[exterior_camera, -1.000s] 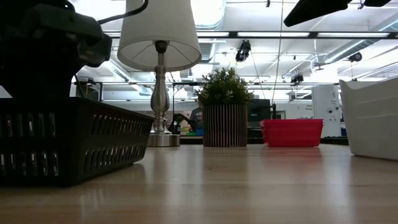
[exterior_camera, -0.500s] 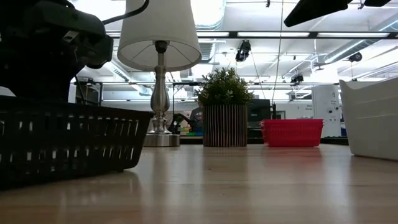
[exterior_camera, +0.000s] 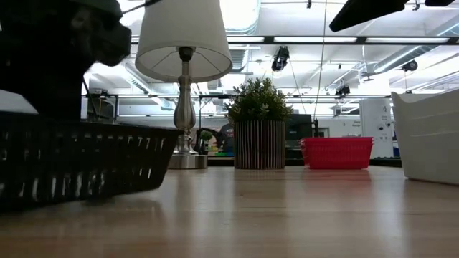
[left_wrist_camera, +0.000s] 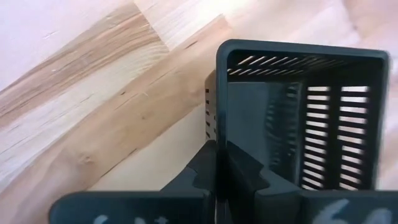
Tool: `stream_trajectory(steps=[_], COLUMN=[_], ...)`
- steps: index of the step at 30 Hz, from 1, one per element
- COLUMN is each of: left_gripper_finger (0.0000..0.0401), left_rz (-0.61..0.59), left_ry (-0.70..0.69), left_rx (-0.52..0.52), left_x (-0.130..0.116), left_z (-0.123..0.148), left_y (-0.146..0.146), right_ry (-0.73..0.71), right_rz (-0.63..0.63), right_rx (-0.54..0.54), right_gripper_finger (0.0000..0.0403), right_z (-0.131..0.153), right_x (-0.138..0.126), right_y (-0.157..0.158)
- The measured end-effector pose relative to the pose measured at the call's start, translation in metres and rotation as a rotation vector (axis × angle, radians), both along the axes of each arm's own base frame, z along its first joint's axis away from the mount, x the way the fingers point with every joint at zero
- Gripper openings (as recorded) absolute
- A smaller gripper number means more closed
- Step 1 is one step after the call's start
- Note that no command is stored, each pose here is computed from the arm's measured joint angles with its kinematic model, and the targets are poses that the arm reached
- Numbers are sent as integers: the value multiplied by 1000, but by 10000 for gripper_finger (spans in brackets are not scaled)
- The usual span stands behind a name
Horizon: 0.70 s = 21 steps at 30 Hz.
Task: Stack baskets by color
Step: Stack the right black bin on the black bins
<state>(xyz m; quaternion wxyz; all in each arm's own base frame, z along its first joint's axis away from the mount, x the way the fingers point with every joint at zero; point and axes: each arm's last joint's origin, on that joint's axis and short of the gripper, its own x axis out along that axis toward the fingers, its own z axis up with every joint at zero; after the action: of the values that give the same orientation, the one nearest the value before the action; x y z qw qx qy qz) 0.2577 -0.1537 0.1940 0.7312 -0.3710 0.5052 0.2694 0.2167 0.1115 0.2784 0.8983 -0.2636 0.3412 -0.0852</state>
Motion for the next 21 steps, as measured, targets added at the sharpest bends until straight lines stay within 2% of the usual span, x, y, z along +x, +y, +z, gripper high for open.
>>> stream_trajectory(steps=[8, 12, 17, 21], left_gripper_finger=[0, 0, 0, 0], left_rz=[-37, -86, -142, -107], left_ry=[-165, -220, -219, -171], left_rx=[-1, -43, -81, -124], left_x=[-19, -35, -66, -96], left_z=[39, 59, 78, 94], left_y=[-7, -13, -17, -13], right_ry=[1, 2, 2, 1], right_rz=[0, 1, 2, 1], right_rx=[-1, -2, -3, -3], right_gripper_finger=[9, 9, 9, 9], right_z=[0, 0, 0, 0], right_x=[0, 0, 0, 0], right_y=[0, 0, 0, 0])
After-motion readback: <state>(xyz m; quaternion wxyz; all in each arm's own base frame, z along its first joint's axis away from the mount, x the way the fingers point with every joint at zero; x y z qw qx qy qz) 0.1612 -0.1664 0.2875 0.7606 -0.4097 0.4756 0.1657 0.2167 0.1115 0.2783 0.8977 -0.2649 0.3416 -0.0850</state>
